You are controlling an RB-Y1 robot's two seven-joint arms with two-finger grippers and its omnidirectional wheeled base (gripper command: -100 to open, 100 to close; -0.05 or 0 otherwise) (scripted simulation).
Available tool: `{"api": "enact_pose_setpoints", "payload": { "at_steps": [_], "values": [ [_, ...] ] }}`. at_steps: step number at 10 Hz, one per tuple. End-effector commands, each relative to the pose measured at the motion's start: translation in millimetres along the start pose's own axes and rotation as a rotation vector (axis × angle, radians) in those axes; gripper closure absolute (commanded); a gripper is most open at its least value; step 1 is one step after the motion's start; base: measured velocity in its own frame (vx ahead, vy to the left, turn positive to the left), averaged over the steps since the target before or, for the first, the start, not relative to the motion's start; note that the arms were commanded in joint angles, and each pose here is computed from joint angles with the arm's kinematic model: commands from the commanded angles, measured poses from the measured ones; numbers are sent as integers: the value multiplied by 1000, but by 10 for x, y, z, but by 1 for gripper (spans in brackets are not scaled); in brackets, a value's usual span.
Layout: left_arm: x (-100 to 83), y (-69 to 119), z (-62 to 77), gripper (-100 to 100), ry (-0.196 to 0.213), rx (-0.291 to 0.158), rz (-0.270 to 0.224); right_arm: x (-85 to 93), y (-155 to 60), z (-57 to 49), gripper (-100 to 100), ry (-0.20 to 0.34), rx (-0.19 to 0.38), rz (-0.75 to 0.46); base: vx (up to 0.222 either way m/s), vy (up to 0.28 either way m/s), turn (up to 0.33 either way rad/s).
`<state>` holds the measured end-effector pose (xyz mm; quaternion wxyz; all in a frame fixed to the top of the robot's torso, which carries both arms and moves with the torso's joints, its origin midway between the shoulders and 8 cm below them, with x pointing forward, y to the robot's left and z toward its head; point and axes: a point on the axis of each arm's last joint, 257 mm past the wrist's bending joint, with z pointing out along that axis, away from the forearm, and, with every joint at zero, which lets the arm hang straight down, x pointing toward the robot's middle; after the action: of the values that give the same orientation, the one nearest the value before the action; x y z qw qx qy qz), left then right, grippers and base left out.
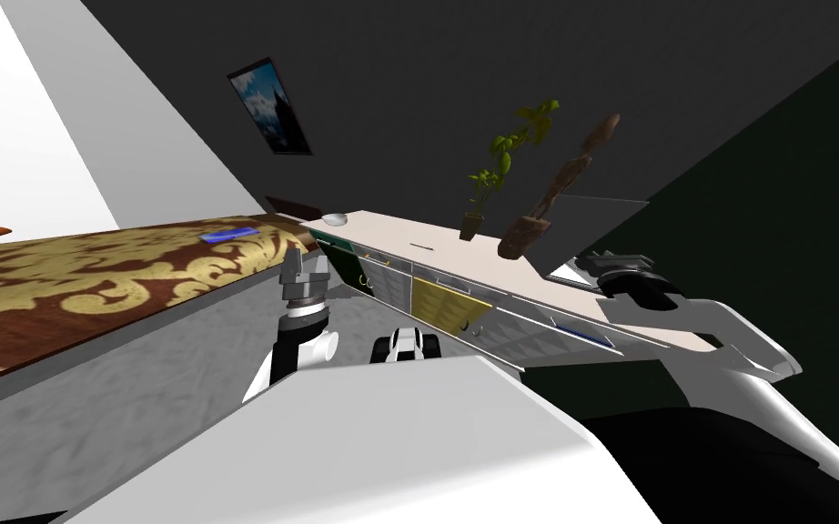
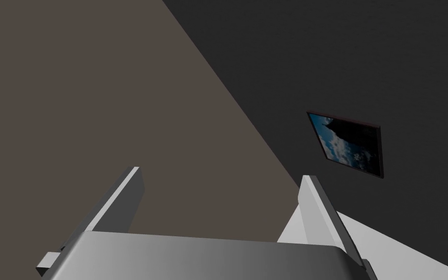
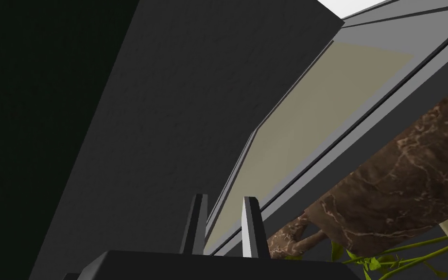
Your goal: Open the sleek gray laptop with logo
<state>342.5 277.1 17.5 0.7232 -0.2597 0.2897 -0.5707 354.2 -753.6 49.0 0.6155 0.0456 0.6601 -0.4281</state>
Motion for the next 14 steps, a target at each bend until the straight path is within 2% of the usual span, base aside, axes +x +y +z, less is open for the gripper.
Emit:
{"api": "enact_pose_setpoints", "payload": {
  "at_steps": [1,9,14],
  "values": [
    [0,0,0,0,0,0,0,-65,27,-32,-100,-22,-3,-84,32,16,-10],
    [0,0,0,0,0,0,0,-237,126,-154,-100,-88,-6,-340,24,16,-12],
    [0,0,0,0,0,0,0,-290,86,-109,-100,-55,29,-332,-30,-49,91]
  ]
}}
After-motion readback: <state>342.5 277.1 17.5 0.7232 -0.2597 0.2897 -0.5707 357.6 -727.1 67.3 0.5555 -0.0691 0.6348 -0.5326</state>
